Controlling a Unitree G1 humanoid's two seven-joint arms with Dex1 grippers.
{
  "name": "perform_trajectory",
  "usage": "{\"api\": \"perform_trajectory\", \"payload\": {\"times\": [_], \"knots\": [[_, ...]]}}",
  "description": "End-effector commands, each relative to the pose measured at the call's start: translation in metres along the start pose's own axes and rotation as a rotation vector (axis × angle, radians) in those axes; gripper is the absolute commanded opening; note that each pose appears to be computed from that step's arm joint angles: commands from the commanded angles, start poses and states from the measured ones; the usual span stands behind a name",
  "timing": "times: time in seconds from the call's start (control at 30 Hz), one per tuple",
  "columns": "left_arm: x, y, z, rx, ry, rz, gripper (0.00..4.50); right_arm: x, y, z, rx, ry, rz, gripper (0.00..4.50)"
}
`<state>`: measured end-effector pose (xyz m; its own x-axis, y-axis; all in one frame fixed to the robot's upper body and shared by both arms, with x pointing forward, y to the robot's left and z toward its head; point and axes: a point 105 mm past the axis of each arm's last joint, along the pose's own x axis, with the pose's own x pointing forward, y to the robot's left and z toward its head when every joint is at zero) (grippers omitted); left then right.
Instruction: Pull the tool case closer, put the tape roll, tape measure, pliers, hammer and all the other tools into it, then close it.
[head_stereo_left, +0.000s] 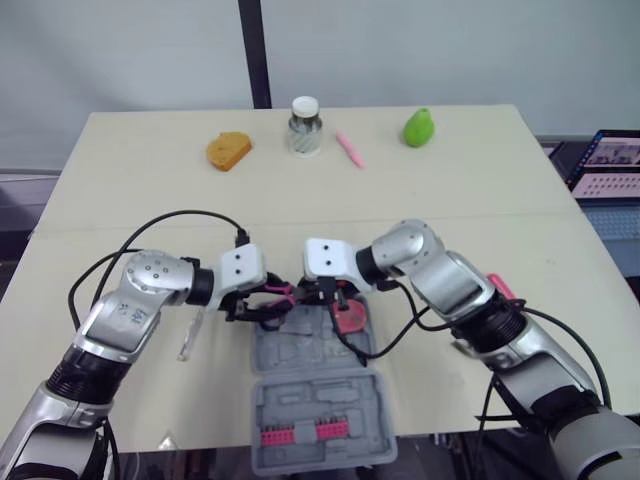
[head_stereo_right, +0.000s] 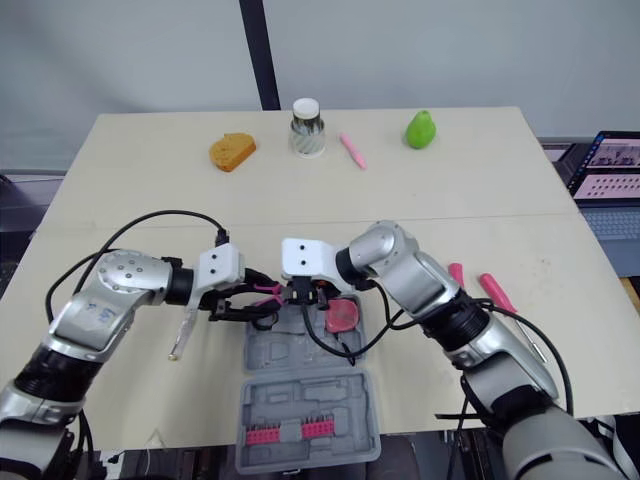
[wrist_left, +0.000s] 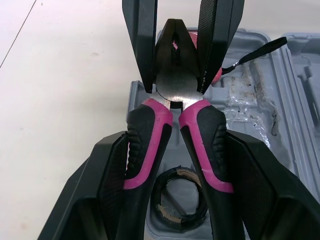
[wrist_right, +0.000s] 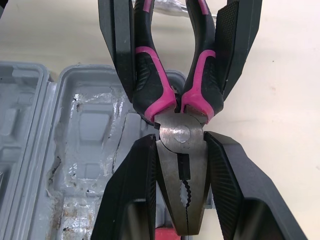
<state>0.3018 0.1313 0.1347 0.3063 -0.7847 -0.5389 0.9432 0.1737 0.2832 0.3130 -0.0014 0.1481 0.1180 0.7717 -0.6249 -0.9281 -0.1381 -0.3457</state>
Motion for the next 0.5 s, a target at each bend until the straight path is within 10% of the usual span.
{"api": "perform_trajectory", "payload": {"times": [0.03, 0.47, 0.5], "knots": [[-0.0058, 0.0018, 0.0186, 0.052, -0.058, 0.014, 2.46, -0.0021, 0.001, 0.0063, -0.035, -0.019, 0.0, 0.95], [-0.0073, 0.0019, 0.0168, 0.051, -0.059, 0.025, 2.46, -0.0111, -0.0085, 0.0088, -0.018, -0.055, -0.071, 0.95], [-0.0078, 0.0027, 0.0171, 0.051, -0.061, 0.029, 2.96, -0.0118, -0.0086, 0.0087, -0.015, -0.056, -0.073, 0.95]]}}
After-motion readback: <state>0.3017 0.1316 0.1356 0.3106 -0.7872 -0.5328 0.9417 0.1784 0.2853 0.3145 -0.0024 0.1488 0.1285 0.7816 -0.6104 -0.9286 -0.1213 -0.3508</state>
